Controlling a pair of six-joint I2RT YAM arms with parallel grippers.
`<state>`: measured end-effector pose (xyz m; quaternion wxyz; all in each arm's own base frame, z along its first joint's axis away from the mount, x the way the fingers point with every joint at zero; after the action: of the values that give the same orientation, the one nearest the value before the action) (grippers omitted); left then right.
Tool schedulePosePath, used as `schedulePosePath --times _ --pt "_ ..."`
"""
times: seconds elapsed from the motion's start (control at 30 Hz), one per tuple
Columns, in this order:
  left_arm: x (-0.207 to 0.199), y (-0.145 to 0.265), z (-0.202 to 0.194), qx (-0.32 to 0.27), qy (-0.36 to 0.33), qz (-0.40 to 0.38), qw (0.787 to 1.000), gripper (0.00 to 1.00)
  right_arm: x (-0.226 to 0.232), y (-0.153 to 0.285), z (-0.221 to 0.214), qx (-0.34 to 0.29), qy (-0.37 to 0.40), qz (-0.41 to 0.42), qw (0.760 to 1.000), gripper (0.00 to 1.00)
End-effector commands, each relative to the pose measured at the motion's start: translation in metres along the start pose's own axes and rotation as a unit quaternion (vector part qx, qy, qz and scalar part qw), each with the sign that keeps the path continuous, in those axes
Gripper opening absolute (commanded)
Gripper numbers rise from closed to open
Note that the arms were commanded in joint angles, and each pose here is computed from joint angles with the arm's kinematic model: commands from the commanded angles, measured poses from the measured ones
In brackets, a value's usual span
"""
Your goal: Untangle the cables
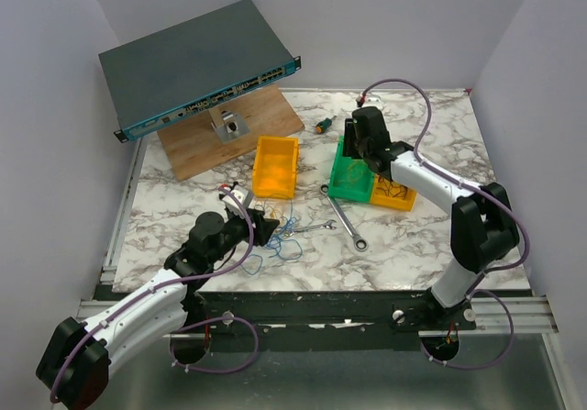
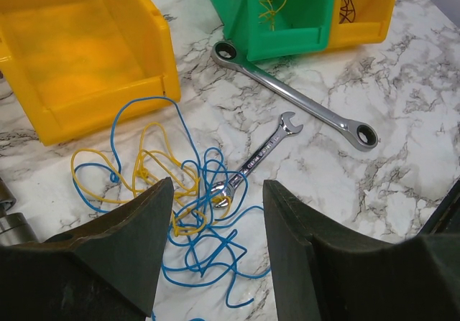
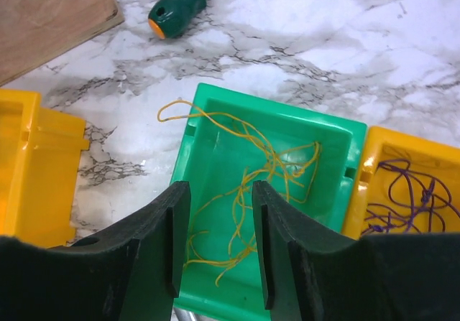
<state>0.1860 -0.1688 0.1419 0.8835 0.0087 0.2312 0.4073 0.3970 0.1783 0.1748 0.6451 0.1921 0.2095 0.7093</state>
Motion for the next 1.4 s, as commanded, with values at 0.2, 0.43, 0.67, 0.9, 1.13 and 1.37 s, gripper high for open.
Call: schedulePosePath --times 0.2,0.43,0.67,0.9,1.13,1.37 --pt "-0.003 -0.001 0.011 -0.015 -0.002 0.002 1.0 0.55 0.01 -0.046 0.005 0.031 0.087 -0.004 0.996 0.44" --pt "-0.003 -0.002 0.011 -0.014 -0.003 0.002 1.0 0.55 0.007 -0.065 -0.011 0.055 0.1 -0.025 0.993 0.38" --pt "-0.003 -0.002 0.011 -0.014 -0.003 0.002 1.0 0.55 0.004 -0.07 -0.018 0.063 0.099 -0.037 0.992 0.11" --pt "-0.003 -0.002 0.011 -0.014 -0.004 0.002 1.0 0.55 -0.001 -0.054 -0.008 0.042 0.084 -0.038 0.995 0.01" --pt "-0.003 -0.002 0.012 -0.015 -0.005 0.002 1.0 0.55 -0.008 -0.038 -0.003 0.023 0.06 -0.026 0.998 0.09" --pt "-0.003 -0.002 0.012 -0.013 -0.004 0.002 1.0 0.55 -0.011 -0.043 0.004 0.024 0.056 -0.026 0.998 0.29"
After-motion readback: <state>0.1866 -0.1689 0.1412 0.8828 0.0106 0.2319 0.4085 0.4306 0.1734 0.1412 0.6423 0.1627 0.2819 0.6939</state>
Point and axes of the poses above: each gripper's point midway between its finger pads, its own y axis back along the fingers, its own x axis along the line the jaws close on, z = x × y, the point moved 5 cm from there along y, back along the fingers, and after that the axes turned 6 degrees about y, right-handed, at the moved point
